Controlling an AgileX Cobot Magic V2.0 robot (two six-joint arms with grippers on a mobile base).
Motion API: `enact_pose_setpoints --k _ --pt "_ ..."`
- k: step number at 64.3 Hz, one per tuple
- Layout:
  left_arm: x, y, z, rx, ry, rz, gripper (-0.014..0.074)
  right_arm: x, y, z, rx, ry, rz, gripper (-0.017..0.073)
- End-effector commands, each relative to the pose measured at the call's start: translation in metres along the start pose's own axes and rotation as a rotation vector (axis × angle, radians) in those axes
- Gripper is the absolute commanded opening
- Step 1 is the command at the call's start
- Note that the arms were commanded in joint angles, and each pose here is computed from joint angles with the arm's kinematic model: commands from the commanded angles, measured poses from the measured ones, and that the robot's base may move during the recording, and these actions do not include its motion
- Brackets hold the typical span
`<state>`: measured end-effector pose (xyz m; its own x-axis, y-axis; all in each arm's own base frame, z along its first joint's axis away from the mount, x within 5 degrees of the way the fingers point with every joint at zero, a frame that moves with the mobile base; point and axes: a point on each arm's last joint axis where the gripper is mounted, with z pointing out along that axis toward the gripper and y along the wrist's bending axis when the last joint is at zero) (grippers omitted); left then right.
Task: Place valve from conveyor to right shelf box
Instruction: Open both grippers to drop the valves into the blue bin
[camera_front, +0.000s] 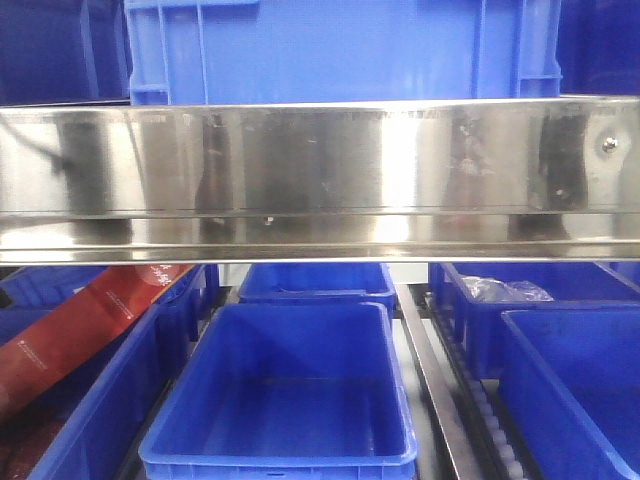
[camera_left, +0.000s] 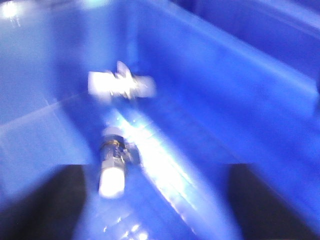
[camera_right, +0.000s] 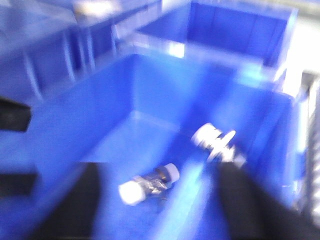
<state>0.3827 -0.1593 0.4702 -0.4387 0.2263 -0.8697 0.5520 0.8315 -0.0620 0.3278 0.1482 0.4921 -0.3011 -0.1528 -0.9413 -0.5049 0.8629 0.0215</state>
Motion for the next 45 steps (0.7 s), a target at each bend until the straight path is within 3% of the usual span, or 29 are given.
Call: enact_pose_setpoints --k 1,6,10,24,34,45 --pt "-0.009 0.001 -0.033 -0.019 -0.019 0.017 0.0152 -0.014 0.003 -0.033 0.004 -0.056 -0.017 0.0052" --pt "-0.012 0.004 -0.053 -0.038 -0.024 0.017 -0.0012 -0.021 0.006 -0.055 0.005 -0.089 -0.025 -0.0118" --pt "-0.012 0.008 -0.072 -0.056 -0.019 0.015 -0.0114 -0.023 0.009 -0.071 0.007 -0.111 -0.030 -0.0166" --pt "-0.006 0.020 -0.120 -0.131 -0.016 -0.030 -0.0111 0.003 0.012 -0.100 0.017 -0.111 -0.023 -0.0154" --pt "0.019 0.012 -0.138 -0.148 0.058 -0.041 -0.0111 0.039 0.014 -0.117 0.036 -0.140 -0.010 -0.0154" --pt "0.051 0.000 -0.162 -0.187 -0.061 -0.055 -0.0111 0.089 0.016 -0.135 0.060 -0.173 0.002 -0.0154"
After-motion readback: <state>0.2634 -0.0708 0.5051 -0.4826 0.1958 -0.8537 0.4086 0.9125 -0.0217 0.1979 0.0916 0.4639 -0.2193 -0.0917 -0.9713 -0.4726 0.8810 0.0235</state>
